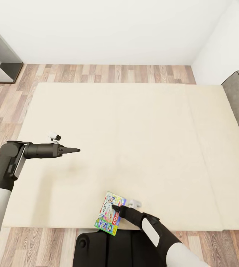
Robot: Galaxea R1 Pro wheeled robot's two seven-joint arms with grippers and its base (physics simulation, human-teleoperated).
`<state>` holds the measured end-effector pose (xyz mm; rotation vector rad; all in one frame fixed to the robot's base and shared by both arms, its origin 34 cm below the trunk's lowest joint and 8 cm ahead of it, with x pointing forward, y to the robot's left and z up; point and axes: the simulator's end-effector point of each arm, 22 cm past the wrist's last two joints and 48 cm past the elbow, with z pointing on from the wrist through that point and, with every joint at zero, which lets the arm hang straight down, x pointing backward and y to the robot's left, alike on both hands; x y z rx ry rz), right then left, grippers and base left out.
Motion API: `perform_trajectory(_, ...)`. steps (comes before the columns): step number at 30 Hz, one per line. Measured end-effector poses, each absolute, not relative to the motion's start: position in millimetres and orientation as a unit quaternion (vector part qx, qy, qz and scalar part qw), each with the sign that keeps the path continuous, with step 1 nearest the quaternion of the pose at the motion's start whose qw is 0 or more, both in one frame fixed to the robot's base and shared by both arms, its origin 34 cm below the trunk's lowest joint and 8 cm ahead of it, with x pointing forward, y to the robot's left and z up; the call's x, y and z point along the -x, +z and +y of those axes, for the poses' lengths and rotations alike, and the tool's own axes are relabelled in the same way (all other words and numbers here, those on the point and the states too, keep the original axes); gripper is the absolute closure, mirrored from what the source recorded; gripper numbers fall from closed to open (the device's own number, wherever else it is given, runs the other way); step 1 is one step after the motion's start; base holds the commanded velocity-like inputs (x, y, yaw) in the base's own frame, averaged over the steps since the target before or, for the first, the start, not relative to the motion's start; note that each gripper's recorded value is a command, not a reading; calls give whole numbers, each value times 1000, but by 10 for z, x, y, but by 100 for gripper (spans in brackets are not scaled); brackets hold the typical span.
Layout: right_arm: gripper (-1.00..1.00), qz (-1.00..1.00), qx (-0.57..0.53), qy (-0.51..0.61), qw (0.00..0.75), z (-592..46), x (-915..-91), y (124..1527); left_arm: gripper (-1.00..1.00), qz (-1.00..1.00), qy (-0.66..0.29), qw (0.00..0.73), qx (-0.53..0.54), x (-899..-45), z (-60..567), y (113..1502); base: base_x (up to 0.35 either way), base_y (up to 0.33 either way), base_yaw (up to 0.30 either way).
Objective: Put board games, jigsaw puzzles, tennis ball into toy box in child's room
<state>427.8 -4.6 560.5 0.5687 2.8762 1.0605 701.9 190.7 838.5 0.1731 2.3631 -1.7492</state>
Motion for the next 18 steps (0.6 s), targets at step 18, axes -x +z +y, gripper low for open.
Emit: perform_trajectory(18,-100,927,-179,328,19,-267,-4327,5549,-100,798,-592,98,-58,-7020,1907,8387,0,0,0)
